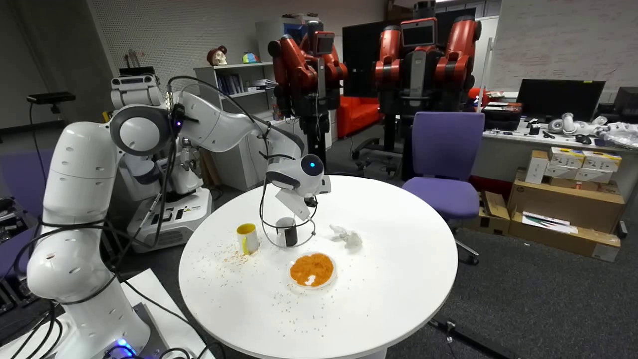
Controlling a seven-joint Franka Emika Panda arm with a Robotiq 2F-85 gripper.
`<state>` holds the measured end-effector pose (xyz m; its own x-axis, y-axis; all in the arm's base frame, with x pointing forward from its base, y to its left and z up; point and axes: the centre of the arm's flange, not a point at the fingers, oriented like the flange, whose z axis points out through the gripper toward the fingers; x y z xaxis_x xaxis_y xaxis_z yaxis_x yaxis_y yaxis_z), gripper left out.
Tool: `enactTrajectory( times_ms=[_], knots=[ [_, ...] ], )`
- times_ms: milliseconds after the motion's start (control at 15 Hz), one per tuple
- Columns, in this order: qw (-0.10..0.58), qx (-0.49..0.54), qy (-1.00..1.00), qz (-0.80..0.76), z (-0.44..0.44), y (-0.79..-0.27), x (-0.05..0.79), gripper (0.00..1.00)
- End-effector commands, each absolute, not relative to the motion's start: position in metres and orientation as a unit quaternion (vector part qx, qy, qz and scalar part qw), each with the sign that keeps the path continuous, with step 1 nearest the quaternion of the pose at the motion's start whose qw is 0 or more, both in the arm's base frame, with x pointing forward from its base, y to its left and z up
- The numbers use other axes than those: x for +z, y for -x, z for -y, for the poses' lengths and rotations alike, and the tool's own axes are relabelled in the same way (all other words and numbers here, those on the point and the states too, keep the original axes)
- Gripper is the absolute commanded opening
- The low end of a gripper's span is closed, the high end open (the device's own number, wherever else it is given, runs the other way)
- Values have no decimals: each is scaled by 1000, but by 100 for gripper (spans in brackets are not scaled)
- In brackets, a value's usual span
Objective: Put a teaspoon of sugar in the blue and white cup and leave spoon in the cup
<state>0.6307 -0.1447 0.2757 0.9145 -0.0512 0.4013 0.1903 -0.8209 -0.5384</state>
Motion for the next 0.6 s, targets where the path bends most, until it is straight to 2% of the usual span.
enactTrajectory(
  times_ms=[0, 400, 467, 533],
  knots=[
    [285, -211, 934, 41, 140, -609, 291, 51],
    [294, -209, 932, 23, 142, -601, 323, 95],
    [280, -201, 939, 10, 143, -595, 339, 99],
    [269, -198, 943, 5, 146, -590, 351, 100]
  ],
)
